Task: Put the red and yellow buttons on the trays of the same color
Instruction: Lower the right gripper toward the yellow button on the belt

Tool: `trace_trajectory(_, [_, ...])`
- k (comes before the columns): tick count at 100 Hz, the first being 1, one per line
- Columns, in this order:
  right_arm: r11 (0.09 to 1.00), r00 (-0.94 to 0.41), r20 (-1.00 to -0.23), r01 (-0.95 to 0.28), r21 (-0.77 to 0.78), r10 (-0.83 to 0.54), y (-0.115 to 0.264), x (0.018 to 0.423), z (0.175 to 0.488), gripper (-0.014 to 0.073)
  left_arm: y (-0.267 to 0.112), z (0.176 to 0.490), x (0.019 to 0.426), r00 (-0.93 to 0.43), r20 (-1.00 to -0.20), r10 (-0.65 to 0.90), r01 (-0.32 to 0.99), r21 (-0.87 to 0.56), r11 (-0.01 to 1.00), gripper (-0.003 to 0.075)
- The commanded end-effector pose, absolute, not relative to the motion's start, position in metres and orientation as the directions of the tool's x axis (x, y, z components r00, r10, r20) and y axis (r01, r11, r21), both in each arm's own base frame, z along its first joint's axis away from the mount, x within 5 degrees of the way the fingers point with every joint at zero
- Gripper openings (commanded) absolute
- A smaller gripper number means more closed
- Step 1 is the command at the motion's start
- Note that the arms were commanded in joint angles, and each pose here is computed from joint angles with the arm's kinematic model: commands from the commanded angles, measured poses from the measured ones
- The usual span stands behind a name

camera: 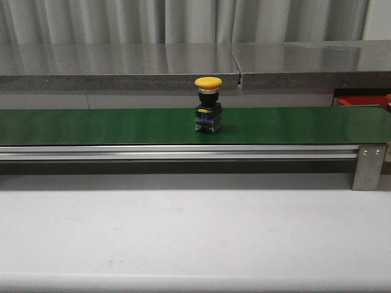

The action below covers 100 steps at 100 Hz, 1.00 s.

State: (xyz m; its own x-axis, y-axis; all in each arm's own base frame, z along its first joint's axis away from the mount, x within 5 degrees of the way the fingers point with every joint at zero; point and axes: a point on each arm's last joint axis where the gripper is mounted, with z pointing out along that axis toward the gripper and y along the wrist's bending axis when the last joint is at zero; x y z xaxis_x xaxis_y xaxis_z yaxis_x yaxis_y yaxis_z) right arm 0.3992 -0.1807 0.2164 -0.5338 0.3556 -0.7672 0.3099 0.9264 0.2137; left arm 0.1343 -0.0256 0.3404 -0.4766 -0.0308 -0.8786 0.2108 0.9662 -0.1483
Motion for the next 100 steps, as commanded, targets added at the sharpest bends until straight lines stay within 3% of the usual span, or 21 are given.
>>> trace_trajectory(1, [0.934, -0.448, -0.837, 0.302, 0.190, 0.315, -0.179, 0.389, 0.262, 0.0585, -0.026, 0.356, 0.136, -0.395, -0.916, -0.065, 0.211, -0.160, 0.964, -0.0020])
trace_trajectory(54, [0.952, -0.417, -0.872, 0.264, 0.153, 0.256, -0.134, 0.336, 0.298, 0.0585, -0.026, 0.356, 0.136, -0.395, -0.916, -0.065, 0.211, -0.160, 0.964, -0.0020])
trace_trajectory(100, [0.979, -0.509, -0.850, -0.062, 0.194, 0.136, -0.054, 0.329, 0.313, 0.0585, -0.026, 0.356, 0.136, -0.395, -0.916, -0.065, 0.211, -0.160, 0.964, -0.0020])
